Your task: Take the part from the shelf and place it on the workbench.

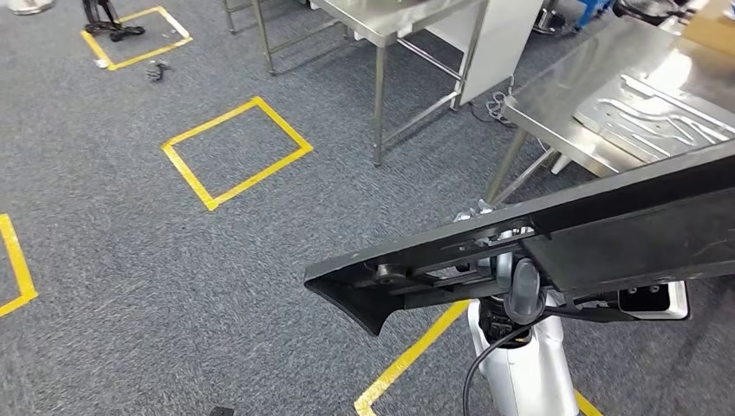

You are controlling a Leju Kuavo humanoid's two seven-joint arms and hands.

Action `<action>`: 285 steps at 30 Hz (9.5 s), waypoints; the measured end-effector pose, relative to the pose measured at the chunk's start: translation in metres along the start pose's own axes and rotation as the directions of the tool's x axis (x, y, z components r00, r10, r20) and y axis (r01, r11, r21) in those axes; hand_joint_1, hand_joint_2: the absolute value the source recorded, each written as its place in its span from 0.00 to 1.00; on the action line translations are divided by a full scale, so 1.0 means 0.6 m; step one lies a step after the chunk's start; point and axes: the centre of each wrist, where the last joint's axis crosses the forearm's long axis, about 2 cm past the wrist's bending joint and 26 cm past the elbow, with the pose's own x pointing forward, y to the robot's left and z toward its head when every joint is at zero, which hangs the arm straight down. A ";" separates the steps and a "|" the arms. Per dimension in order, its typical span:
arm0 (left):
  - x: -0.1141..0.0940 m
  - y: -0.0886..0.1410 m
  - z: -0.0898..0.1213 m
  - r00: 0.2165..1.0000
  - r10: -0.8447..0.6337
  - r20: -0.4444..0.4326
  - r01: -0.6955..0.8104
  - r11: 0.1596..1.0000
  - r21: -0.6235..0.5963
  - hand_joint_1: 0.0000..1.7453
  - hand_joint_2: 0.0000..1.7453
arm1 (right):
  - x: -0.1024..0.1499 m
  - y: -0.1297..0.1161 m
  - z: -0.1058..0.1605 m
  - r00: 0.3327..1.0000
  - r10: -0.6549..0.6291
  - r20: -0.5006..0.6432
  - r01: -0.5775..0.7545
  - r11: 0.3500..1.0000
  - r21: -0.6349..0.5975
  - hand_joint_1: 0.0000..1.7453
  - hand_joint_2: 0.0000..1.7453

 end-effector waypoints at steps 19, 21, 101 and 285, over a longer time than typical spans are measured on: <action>0.000 0.000 0.000 0.999 -0.018 -0.032 0.018 1.000 0.019 0.00 1.00 | 0.000 -0.004 -0.002 1.000 0.000 -0.004 0.000 1.000 0.005 1.00 1.00; -0.001 0.000 0.000 0.999 -0.018 -0.035 0.018 1.000 0.020 0.00 1.00 | 0.000 -0.005 -0.002 1.000 0.001 -0.007 -0.001 1.000 0.006 1.00 1.00; -0.012 0.001 0.001 0.997 0.062 -0.045 -0.062 0.998 0.000 0.00 1.00 | 0.003 -0.011 0.006 0.998 0.041 -0.054 -0.043 0.998 -0.039 1.00 1.00; -0.039 -0.016 0.007 0.990 0.129 -0.049 -0.132 0.990 -0.048 0.00 1.00 | 0.233 -0.336 -0.072 0.017 0.639 -0.769 -0.858 0.404 0.317 1.00 1.00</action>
